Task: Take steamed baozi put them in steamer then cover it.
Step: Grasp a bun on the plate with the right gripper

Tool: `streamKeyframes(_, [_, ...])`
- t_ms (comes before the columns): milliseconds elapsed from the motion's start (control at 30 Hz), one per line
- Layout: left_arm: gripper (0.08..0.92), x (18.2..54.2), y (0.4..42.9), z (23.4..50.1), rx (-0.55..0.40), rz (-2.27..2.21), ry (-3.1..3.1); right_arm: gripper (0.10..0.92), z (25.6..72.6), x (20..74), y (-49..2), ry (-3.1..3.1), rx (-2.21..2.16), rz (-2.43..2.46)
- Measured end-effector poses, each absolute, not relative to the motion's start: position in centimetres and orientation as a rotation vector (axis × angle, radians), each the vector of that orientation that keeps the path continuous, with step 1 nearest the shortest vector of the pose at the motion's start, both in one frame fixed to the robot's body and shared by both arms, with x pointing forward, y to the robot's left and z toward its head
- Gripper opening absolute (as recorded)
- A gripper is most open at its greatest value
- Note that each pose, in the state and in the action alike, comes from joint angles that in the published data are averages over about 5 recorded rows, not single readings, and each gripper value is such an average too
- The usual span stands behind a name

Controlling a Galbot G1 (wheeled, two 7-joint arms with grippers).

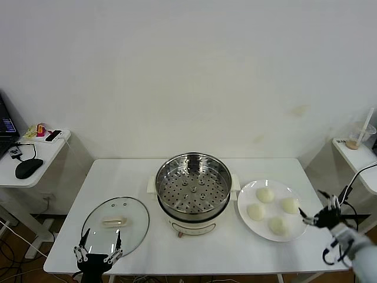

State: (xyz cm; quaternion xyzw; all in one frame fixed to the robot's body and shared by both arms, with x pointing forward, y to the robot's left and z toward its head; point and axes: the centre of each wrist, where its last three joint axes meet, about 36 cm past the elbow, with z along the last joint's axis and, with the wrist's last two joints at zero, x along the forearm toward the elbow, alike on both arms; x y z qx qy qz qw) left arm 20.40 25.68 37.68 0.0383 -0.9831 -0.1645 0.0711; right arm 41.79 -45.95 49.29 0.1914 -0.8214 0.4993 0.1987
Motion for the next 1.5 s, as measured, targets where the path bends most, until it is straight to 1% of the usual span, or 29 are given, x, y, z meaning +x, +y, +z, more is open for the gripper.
streamKeyframes(333, [0.823,21.1,25.7,37.9,0.105,-0.53,-2.972,0.823,51.3,51.4,-45.3,-1.97,0.887,1.454])
streamKeyframes(733, [0.823,21.9,26.2,38.3,0.116,-0.568,-2.989,0.823,51.3,59.9,-42.4,-1.626,1.14,1.426])
streamKeyframes(1033, [0.823,21.9,26.6,38.6,0.111,-0.59,-2.99,0.823,49.0,63.2,-40.2,-1.49,1.182,1.4])
streamKeyframes(1500, [0.823,21.6,27.2,38.9,0.123,-0.618,-2.992,0.823,46.7,65.9,-37.6,-1.408,1.182,1.42])
